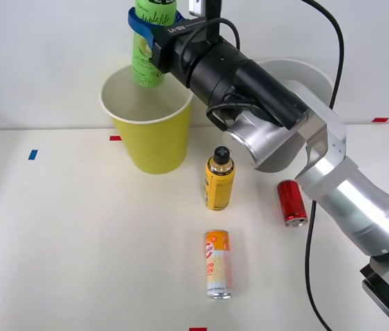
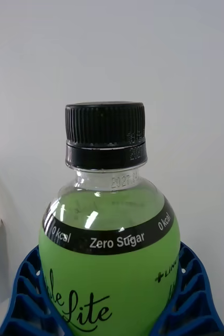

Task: Put cans in the gray bin, plastic bottles in the light green bin

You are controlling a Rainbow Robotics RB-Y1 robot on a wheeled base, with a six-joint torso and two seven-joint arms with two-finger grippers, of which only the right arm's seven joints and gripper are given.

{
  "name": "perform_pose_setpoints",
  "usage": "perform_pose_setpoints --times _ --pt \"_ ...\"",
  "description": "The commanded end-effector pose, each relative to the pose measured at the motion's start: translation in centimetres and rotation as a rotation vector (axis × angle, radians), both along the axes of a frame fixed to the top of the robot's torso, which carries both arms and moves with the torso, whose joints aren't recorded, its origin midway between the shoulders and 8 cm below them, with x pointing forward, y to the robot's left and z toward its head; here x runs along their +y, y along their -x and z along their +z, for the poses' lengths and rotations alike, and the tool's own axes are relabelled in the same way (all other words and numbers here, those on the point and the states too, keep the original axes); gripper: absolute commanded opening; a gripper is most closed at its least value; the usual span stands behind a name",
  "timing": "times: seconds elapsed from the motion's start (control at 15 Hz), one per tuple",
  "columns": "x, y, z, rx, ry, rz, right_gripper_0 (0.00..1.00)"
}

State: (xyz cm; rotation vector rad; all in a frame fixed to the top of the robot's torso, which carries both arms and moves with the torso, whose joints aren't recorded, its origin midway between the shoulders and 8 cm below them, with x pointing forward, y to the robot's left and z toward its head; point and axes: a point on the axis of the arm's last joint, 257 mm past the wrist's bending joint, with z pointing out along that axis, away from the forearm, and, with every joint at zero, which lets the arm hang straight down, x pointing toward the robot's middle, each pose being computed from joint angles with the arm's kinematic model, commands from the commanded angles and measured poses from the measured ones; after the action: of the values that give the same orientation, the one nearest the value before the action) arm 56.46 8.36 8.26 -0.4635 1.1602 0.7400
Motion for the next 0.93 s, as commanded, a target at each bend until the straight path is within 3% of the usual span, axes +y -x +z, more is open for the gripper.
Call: perform_pose_setpoints --times 0.07,0.47,0.53,0.6,0.67,0.93 --pt "1.3 -2.3 -1.4 0.029 0.062 -0.013 0.00" --pt "3.2 -4.1 -2.6 0.044 0.113 -0.026 0.03" --pt "3.2 -4.1 -2.6 0.032 0.124 -0.032 0.09" --pt "3.3 -4.1 -2.6 0.015 0.139 -0.039 0.59" --pt "3.4 -4.0 -2.5 0.013 0.139 -0.038 1.00" --pt "3.4 -3.6 -1.8 -0.016 0.122 -0.026 1.00"
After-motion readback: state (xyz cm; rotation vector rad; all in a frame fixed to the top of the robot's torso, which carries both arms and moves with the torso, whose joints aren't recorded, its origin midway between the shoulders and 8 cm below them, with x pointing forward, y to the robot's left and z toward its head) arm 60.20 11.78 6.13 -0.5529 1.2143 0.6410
